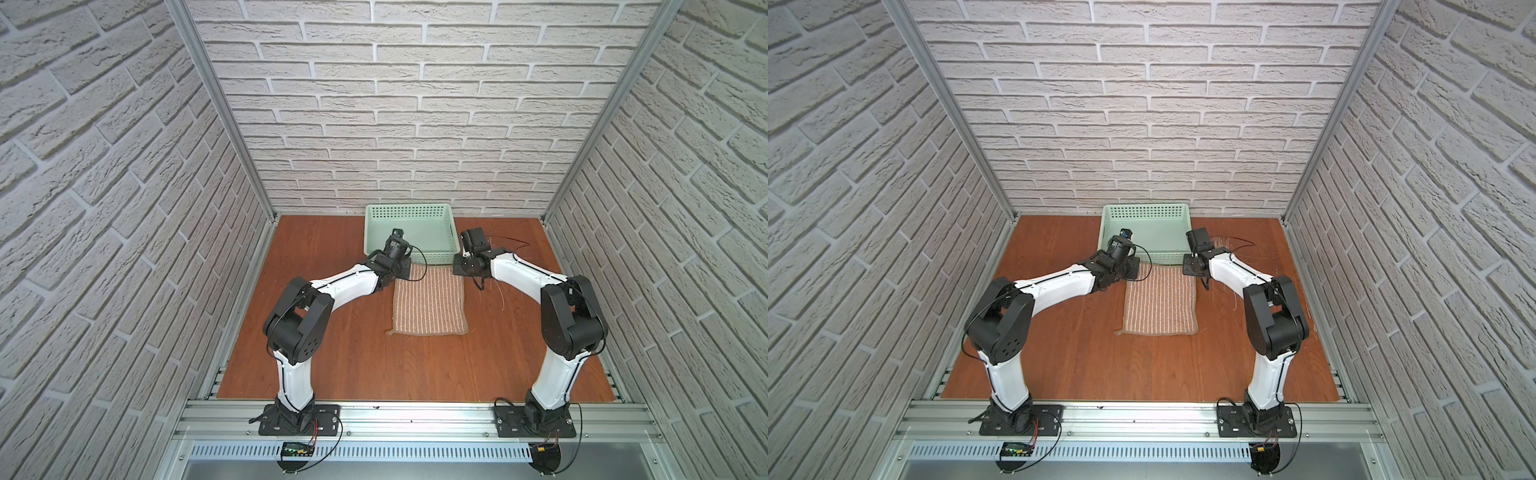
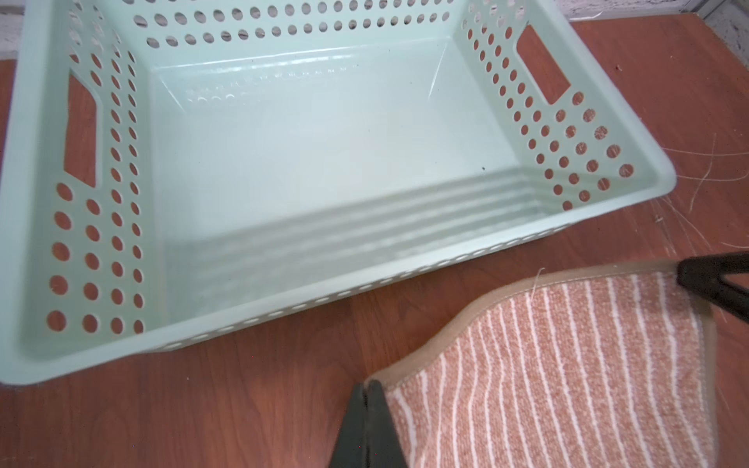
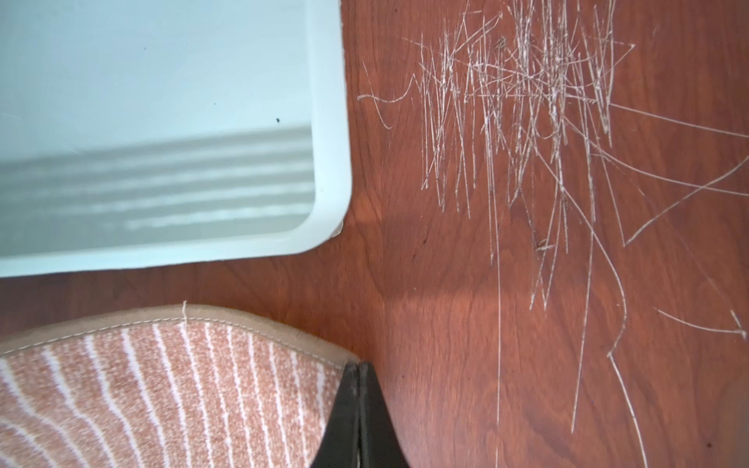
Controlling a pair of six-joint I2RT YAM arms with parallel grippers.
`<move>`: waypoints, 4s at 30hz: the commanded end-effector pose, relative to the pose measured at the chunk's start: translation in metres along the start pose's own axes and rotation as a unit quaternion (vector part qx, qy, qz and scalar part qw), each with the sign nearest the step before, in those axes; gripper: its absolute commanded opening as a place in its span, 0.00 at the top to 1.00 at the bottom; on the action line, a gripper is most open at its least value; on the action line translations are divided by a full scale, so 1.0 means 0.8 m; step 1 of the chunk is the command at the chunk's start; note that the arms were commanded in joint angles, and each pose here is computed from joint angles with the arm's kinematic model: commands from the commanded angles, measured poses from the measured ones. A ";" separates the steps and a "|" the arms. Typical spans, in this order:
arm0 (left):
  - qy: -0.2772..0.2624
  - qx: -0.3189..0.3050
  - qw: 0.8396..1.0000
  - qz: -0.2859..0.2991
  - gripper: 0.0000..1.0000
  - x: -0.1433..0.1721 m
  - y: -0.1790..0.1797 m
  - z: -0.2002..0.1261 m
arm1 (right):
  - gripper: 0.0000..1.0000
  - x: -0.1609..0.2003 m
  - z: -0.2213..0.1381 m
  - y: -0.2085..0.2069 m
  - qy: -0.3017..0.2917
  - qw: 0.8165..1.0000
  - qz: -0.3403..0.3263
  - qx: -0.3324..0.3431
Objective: Fold the square dishcloth
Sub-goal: Fold the cleaning item at the center of the board.
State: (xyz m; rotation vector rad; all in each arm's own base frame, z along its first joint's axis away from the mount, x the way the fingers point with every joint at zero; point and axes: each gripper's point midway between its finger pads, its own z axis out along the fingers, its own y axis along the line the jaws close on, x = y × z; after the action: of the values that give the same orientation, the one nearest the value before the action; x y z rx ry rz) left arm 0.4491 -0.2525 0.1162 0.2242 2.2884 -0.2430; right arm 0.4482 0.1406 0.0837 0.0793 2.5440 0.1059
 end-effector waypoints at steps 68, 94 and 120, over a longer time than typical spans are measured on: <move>-0.004 0.036 0.999 -0.007 1.00 0.149 -0.002 -0.114 | 0.97 0.161 -0.107 -0.003 0.043 0.998 -0.007 -0.034; 0.018 0.026 0.999 -0.013 1.00 0.183 -0.004 -0.115 | 0.97 0.206 -0.102 -0.005 0.072 0.997 -0.005 -0.035; 0.036 0.028 0.999 -0.016 0.84 0.202 -0.010 -0.104 | 0.96 0.221 -0.082 -0.006 0.084 0.996 -0.010 -0.015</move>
State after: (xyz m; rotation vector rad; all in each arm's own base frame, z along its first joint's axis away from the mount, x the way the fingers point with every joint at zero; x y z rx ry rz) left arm 0.2830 -0.2256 0.0529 0.2413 2.3630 -0.3049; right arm 0.2670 0.1494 0.0382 0.0245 2.7223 0.1738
